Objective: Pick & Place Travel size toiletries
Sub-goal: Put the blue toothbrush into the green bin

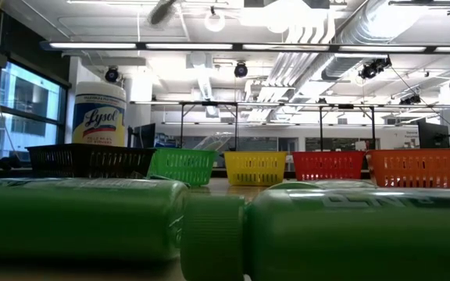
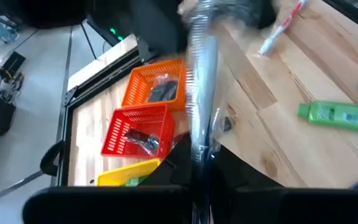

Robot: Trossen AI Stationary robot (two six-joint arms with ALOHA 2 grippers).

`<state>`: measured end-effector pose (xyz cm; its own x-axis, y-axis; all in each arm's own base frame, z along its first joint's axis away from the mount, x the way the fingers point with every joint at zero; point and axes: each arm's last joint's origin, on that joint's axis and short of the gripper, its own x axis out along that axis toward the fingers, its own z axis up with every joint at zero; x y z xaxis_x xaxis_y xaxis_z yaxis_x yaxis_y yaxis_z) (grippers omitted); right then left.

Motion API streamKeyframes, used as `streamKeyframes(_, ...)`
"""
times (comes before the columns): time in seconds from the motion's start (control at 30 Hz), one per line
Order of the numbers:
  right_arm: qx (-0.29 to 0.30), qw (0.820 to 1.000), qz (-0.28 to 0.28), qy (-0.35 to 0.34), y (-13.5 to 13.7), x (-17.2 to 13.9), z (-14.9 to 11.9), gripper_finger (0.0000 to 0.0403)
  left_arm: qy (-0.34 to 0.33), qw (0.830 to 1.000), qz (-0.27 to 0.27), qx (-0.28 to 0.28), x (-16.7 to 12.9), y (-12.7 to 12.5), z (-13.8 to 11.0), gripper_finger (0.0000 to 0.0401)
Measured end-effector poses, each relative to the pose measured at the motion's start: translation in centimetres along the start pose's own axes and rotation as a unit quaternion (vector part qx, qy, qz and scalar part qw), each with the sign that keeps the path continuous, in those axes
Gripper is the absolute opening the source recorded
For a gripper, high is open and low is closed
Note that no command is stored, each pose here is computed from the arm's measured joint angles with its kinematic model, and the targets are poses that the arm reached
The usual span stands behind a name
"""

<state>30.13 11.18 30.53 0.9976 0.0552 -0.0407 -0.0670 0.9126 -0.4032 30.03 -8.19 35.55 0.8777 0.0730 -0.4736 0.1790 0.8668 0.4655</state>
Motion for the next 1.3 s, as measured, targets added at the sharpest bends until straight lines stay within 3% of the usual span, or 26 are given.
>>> streamKeyframes(0.17,-0.001,0.999,-0.035,0.020,0.4,-2.0,1.4,0.0266,0.012,1.000,0.007,-0.019,-2.1,0.6,-0.3,0.0012)
streamKeyframes(0.33,0.027,0.998,-0.029,0.054,0.1,-4.4,1.9,0.0281,-0.003,0.998,0.013,-0.054,-5.3,1.4,-1.2,0.0012)
streamKeyframes(0.5,0.068,0.994,-0.001,0.083,-0.5,-7.3,0.8,0.0215,-0.046,0.994,0.025,-0.101,-9.0,1.7,-4.1,0.0012)
streamKeyframes(0.77,0.145,0.987,0.047,0.059,-1.3,-12.0,-2.1,0.0021,-0.167,0.975,0.036,-0.138,-13.5,0.9,-10.4,0.0012)
streamKeyframes(1.0,0.192,0.980,0.004,0.055,-1.3,-15.7,-7.6,0.0004,-0.233,0.957,0.054,-0.167,-14.6,-1.0,-16.3,0.0012)
streamKeyframes(1.3,0.219,0.976,0.000,-0.010,0.6,-18.6,-15.2,0.0003,-0.268,0.942,0.059,-0.195,-13.8,-3.0,-20.6,0.0012)
